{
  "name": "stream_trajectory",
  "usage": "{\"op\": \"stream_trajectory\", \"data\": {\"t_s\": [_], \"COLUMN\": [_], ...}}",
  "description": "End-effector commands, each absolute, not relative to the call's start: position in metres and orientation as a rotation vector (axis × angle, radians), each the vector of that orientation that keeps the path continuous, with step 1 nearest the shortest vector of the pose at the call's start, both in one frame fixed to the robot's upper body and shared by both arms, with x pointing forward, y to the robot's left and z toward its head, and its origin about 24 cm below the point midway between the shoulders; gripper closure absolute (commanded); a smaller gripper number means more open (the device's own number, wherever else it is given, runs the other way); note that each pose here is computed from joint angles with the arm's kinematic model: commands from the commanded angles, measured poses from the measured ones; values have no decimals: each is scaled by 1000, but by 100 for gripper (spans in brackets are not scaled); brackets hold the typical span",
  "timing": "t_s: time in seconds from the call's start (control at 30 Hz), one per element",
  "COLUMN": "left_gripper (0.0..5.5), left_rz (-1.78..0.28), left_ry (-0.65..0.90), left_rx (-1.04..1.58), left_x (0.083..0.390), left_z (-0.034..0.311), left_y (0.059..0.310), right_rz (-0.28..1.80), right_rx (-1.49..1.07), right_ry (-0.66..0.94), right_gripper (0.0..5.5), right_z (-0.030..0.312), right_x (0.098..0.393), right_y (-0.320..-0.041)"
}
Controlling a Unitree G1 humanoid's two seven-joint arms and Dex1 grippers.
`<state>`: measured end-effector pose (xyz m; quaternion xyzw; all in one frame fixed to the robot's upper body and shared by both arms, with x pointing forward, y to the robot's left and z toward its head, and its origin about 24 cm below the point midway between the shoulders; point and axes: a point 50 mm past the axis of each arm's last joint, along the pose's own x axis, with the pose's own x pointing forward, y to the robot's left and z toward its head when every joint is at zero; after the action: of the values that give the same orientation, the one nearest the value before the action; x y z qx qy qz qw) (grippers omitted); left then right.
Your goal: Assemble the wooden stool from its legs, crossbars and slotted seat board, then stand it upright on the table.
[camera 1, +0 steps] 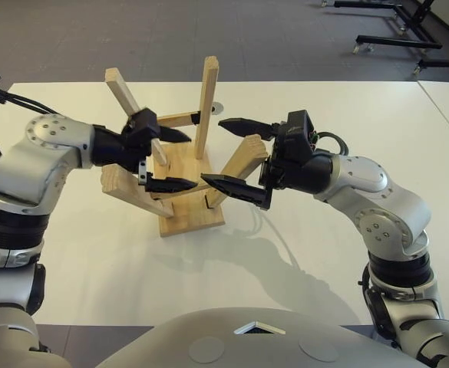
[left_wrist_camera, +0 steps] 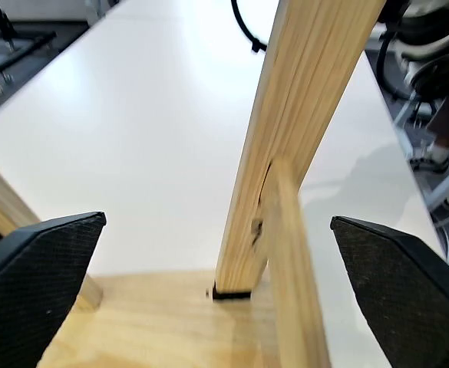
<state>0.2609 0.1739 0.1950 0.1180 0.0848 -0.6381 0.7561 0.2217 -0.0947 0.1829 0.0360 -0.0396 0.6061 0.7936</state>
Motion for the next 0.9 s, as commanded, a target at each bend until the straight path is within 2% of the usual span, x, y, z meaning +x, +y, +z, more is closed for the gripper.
{"op": "stream_trajectory", "data": {"t_s": [0.03,0.23,0.4,0.63,0.9], "left_gripper": [10,10,10,10,10], "left_rz": [-1358,-1225,-1142,-1187,-1219], "left_ry": [10,53,56,57,94], "left_rx": [178,162,173,185,222], "left_x": [256,247,241,245,259], "left_z": [215,184,158,151,149], "left_y": [177,187,182,163,157], "right_rz": [1293,1293,1297,1318,1341], "right_rx": [83,97,99,91,86], "right_ry": [-87,-81,-69,-68,-74], "right_gripper": [24,24,24,24,24], "right_z": [186,184,180,181,183], "right_x": [223,226,227,231,231], "right_y": [-98,-102,-104,-102,-98]}}
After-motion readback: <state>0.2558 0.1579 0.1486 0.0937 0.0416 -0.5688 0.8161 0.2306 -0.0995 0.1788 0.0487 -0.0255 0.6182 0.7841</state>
